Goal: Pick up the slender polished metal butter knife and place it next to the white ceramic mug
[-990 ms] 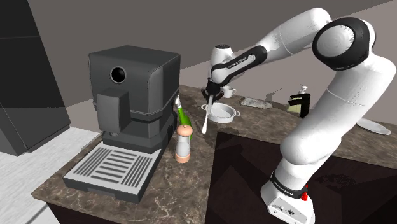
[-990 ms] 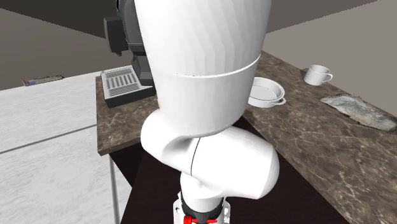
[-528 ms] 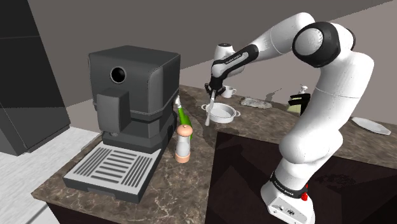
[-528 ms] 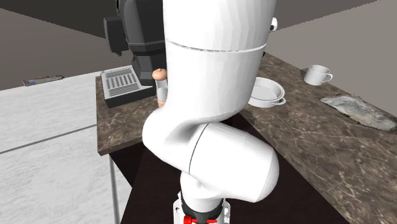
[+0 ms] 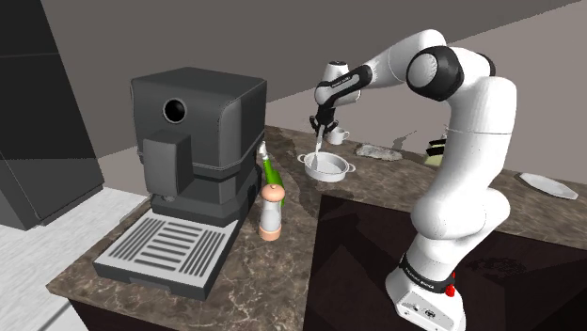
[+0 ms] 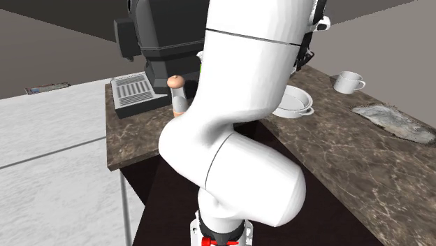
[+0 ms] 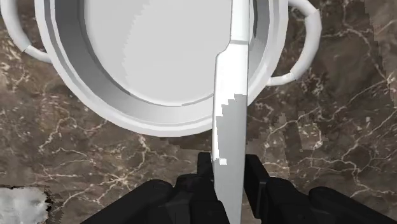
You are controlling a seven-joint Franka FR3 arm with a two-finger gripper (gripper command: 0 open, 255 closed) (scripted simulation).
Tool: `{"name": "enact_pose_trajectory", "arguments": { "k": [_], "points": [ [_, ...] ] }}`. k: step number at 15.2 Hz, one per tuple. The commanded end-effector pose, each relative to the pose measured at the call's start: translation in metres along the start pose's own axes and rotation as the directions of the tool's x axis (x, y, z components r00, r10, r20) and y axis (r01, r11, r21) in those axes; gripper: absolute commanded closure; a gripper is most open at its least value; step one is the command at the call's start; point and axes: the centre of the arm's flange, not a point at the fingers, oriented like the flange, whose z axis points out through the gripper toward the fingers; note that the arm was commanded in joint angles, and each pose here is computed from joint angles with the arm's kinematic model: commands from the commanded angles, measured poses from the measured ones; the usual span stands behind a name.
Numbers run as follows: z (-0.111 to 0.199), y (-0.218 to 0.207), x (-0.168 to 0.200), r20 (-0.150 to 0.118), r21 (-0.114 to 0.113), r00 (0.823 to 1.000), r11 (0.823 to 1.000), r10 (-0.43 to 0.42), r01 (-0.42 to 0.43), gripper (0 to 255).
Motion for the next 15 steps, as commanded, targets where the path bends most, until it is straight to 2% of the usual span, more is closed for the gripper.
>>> {"name": "enact_pose_trajectory", "arguments": {
  "k": [1, 10, 15],
  "points": [
    [0.008, 0.004, 0.026, 0.000, 0.000, 1.000, 1.000, -0.001, 0.001, 255],
    [0.034, 0.025, 0.138, 0.000, 0.000, 1.000, 1.000, -0.001, 0.001, 255],
    [0.060, 0.026, 0.132, 0.000, 0.000, 1.000, 1.000, -0.001, 0.001, 255]
  ]
}}
